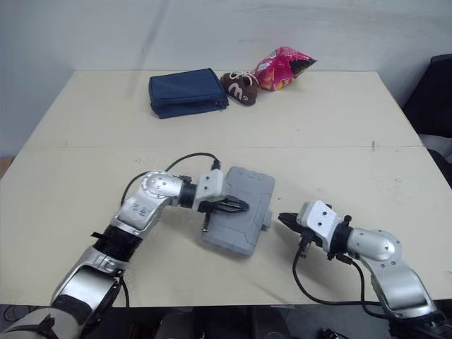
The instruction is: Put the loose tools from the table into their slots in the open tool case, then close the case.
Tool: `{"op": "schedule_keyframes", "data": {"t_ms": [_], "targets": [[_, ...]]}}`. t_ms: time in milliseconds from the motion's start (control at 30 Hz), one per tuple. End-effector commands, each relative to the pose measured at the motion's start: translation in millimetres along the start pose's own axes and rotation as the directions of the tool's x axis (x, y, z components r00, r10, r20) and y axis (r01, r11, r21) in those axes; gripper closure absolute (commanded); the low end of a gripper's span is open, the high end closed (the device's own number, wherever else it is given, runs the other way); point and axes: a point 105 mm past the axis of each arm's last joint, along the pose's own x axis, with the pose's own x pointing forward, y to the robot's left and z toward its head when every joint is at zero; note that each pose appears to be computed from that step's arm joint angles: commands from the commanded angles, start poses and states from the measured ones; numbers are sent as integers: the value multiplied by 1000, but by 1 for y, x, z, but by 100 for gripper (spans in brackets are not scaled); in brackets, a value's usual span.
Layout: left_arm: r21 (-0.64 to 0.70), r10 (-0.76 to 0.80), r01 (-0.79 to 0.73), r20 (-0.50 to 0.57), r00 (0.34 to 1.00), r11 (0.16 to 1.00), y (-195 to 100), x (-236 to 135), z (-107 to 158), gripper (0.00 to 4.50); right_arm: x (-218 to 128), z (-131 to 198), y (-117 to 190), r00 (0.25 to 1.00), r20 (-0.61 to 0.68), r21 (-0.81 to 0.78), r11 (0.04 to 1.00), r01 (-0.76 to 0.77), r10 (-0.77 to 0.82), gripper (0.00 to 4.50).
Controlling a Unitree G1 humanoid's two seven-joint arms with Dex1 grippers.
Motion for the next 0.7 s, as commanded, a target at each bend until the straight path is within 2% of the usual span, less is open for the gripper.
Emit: {"op": "schedule_keyframes", "data": {"t_ms": [33,467,600,700], "targets": [[10,5,-5,-76,997,1000,0,5,-13,447,8,1,5,1000,-3,0,1000,-22,22,450],[-102,-37,16,-207,978,995,-13,11,-49,447,37,2,7,996,63,43,997,-69,67,450],[-134,-69,39,-227,971,990,-18,11,-57,447,46,3,11,986,100,75,987,-143,135,450],[-154,-76,38,-248,966,987,-19,10,-64,447,51,16,20,958,192,138,960,-243,215,450]]}}
